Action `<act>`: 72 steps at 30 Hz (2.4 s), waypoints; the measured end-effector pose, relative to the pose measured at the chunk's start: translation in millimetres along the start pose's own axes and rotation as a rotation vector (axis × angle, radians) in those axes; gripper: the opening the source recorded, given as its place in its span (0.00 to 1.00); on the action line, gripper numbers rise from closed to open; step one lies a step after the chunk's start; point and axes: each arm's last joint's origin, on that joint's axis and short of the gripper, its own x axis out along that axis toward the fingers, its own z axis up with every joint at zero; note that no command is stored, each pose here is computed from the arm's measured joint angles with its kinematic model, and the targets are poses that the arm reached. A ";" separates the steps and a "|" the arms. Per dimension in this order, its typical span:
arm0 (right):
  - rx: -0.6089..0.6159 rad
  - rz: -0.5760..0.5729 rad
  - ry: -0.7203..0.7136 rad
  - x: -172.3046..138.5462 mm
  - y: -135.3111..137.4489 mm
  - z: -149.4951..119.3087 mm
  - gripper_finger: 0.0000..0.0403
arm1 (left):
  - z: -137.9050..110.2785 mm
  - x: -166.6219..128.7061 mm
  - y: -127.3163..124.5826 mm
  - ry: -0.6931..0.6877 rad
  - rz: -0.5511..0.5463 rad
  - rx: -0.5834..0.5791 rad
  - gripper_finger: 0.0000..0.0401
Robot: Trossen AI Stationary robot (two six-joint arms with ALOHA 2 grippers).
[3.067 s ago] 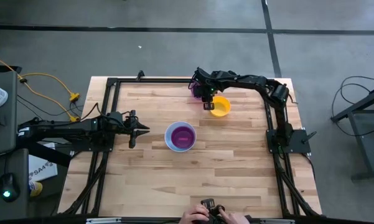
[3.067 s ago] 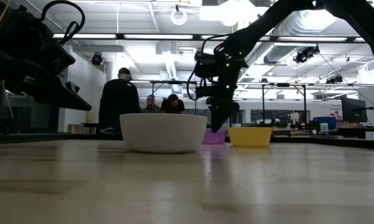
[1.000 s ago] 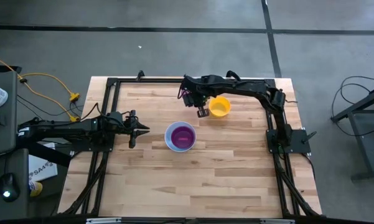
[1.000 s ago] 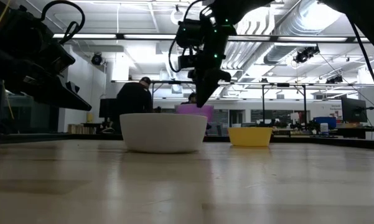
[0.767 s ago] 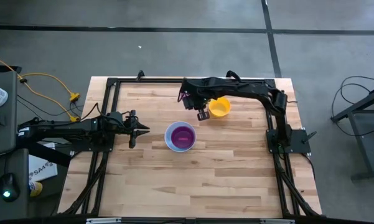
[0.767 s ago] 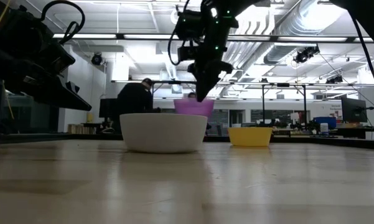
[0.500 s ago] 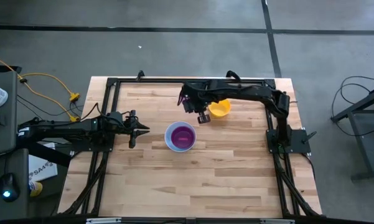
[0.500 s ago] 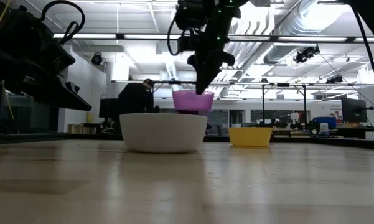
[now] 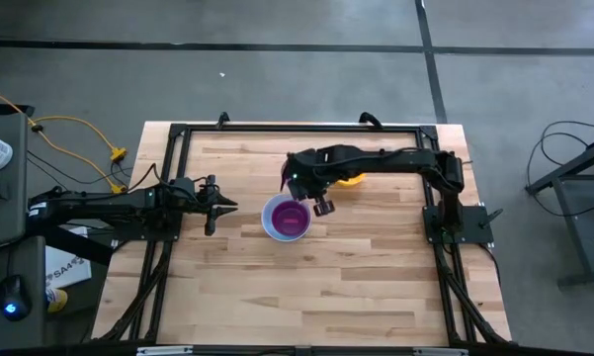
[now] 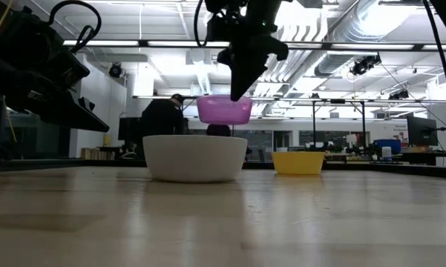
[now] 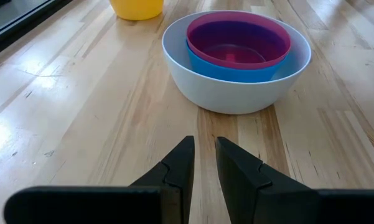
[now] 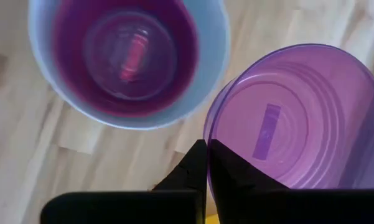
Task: Nest bowls inside each other
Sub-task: Stack the purple bowl on the pink bowl
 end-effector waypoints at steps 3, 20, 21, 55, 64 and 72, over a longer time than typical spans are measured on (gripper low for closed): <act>-0.010 0.009 -0.010 -1.3 11.7 6.3 0.01 | 0.0 0.0 0.0 0.000 0.000 0.000 0.17; -0.020 0.107 -0.095 -8.1 59.9 30.2 0.01 | 0.0 0.0 0.0 0.000 0.000 0.000 0.17; -0.022 0.107 -0.096 -8.2 60.8 30.7 0.01 | 0.0 0.0 0.0 0.000 0.000 0.000 0.17; -0.071 0.166 -0.053 21.4 77.7 56.9 0.01 | 0.0 0.0 0.0 0.000 0.000 0.000 0.17; -0.044 0.164 -0.072 29.2 75.2 59.1 0.01 | 0.0 0.0 0.0 0.000 0.000 0.000 0.17; -0.010 0.194 -0.079 33.8 74.4 57.3 0.01 | 0.0 0.0 0.0 0.000 0.000 0.000 0.17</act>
